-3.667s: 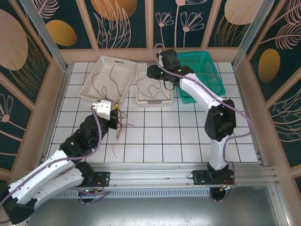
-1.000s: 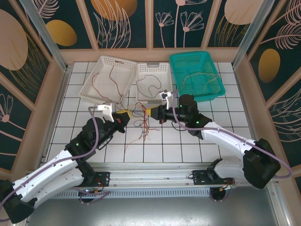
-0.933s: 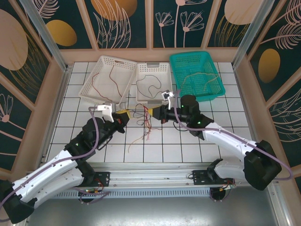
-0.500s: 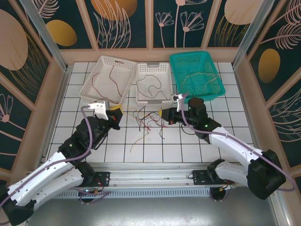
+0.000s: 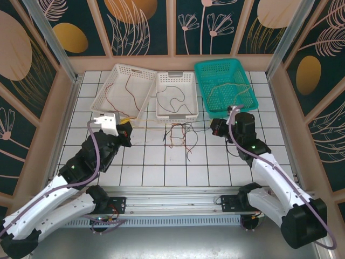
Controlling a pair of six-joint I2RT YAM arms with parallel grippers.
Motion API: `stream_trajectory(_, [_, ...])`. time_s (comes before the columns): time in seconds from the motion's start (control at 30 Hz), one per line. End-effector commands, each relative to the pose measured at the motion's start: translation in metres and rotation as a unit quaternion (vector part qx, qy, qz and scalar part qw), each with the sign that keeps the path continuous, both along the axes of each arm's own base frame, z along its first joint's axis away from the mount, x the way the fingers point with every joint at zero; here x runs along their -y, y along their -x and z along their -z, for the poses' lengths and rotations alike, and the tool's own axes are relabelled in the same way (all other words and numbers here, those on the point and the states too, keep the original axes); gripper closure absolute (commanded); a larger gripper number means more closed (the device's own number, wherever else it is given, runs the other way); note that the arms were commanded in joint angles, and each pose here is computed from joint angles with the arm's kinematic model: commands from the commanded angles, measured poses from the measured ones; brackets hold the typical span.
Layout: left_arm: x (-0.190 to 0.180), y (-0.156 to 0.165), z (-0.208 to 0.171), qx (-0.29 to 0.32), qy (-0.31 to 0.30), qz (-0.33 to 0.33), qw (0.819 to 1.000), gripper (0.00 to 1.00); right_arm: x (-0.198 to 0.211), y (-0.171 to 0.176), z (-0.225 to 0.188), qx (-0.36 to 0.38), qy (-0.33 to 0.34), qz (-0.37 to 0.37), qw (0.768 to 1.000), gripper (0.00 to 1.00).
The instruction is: Untangle the cables
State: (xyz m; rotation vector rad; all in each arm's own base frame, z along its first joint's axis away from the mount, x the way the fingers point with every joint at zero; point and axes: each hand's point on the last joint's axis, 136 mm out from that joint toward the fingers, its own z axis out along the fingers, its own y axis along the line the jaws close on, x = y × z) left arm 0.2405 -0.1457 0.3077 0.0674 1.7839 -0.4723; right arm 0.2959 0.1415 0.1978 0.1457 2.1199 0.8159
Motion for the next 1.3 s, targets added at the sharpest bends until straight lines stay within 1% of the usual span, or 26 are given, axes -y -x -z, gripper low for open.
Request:
stream_trajectory(0.0, [-0.017, -0.001, -0.007, 0.005, -0.039, -0.033, 0.999, 1.0, 0.037, 0.001, 0.019, -0.047, 0.009, 0.073, 0.996, 1.0])
stream_trajectory(0.2, [-0.038, 0.002, -0.014, 0.012, -0.069, -0.072, 0.995, 1.0, 0.084, 0.002, 0.022, -0.067, -0.01, 0.136, 0.988, 1.0])
stream_trajectory(0.33, [-0.05, 0.004, -0.014, 0.013, -0.082, -0.093, 0.992, 1.0, 0.103, 0.005, 0.024, -0.076, -0.009, 0.161, 0.984, 1.0])
stream_trajectory(0.43, [-0.063, 0.005, -0.016, 0.013, -0.096, -0.124, 0.988, 1.0, 0.113, 0.006, 0.024, -0.078, -0.003, 0.187, 0.979, 1.0])
stream_trajectory(0.53, [-0.076, 0.007, -0.022, 0.02, -0.093, -0.15, 0.984, 1.0, 0.128, 0.009, 0.025, -0.078, 0.0, 0.221, 0.972, 1.0])
stream_trajectory(0.6, [-0.086, 0.009, -0.026, 0.022, -0.092, -0.175, 0.98, 1.0, 0.134, 0.011, 0.027, -0.077, -0.003, 0.232, 0.97, 1.0])
stream_trajectory(0.73, [-0.097, 0.013, -0.033, 0.028, -0.083, -0.197, 0.977, 1.0, 0.13, 0.01, 0.035, -0.086, -0.013, 0.22, 0.972, 1.0])
stream_trajectory(0.87, [-0.083, 0.013, -0.037, 0.027, -0.058, -0.161, 0.985, 1.0, 0.121, 0.01, 0.036, -0.084, -0.024, 0.197, 0.977, 1.0])
stream_trajectory(0.97, [-0.076, 0.011, -0.045, 0.031, -0.047, -0.147, 0.988, 1.0, 0.118, 0.01, 0.029, -0.07, -0.023, 0.188, 0.979, 1.0])
stream_trajectory(1.1, [-0.052, 0.003, -0.065, 0.042, -0.035, -0.106, 0.993, 1.0, 0.111, 0.011, 0.029, -0.069, -0.031, 0.171, 0.982, 1.0])
stream_trajectory(1.27, [-0.015, -0.014, -0.109, 0.068, -0.032, -0.055, 0.996, 1.0, 0.109, 0.013, 0.035, -0.068, -0.036, 0.167, 0.983, 1.0])
